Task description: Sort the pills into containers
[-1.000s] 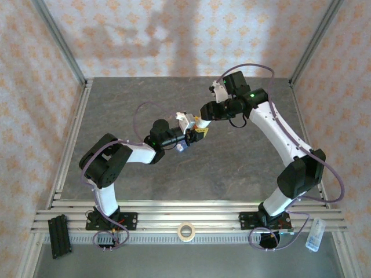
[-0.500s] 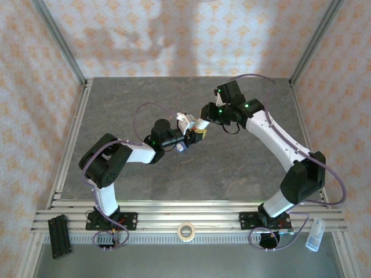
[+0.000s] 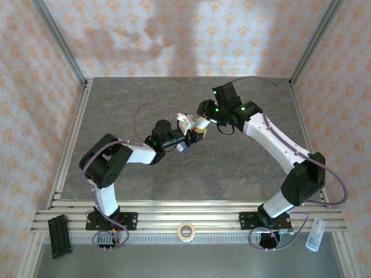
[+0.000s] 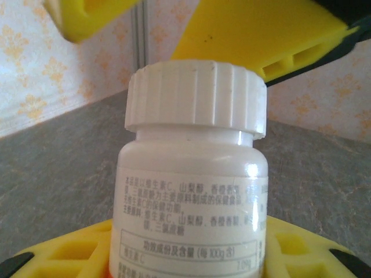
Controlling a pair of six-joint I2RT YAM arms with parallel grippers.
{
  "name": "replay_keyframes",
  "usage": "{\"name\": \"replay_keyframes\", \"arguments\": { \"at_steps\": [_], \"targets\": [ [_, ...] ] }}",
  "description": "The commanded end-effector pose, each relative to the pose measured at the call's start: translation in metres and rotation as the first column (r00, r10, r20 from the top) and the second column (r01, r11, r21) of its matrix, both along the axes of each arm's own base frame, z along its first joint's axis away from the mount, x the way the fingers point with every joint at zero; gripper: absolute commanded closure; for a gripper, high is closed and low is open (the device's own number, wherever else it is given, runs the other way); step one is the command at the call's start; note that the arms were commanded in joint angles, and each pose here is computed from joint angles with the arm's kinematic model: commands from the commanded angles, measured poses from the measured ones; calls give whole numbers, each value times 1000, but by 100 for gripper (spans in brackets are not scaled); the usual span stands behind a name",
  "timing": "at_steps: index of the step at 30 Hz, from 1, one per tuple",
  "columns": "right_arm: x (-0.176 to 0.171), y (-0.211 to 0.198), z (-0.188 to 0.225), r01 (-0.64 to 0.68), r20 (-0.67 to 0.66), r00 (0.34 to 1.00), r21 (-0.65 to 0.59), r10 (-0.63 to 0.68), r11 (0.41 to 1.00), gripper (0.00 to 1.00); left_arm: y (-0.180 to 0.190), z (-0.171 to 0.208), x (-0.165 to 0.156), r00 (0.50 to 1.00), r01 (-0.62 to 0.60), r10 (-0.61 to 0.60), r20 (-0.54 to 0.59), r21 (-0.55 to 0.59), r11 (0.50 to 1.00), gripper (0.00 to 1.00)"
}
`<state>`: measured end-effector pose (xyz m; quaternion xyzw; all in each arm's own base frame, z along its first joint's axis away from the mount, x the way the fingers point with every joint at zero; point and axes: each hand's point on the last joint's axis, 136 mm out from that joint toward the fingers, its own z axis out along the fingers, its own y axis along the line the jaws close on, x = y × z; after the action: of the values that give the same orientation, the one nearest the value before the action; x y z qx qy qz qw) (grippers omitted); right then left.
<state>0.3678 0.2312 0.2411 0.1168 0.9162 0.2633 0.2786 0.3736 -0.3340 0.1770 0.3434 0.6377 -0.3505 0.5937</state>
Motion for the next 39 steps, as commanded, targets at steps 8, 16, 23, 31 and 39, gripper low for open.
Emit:
{"name": "replay_keyframes", "arguments": {
  "at_steps": [8, 16, 23, 31, 39],
  "targets": [
    [-6, -32, 48, -192, 124, 972, -52, 197, 980, 21, -7, 49, -9, 987, 54, -41, 156, -78, 996, 100],
    [-24, -9, 30, -438, 88, 893, -54, 441, 897, 21, -11, 54, -14, 986, 98, -82, 146, -105, 990, 100],
    [-25, -2, 16, -464, 54, 884, -25, 465, 885, 27, -11, 57, -14, 985, 103, -86, 148, -109, 989, 100],
    [-25, 1, 10, -469, 36, 882, -6, 469, 883, 34, -11, 58, -14, 985, 104, -87, 151, -111, 988, 100],
    [-27, 0, 3, -471, 18, 882, -2, 471, 882, 40, -11, 59, -14, 985, 104, -86, 152, -112, 988, 100]
  ]
}}
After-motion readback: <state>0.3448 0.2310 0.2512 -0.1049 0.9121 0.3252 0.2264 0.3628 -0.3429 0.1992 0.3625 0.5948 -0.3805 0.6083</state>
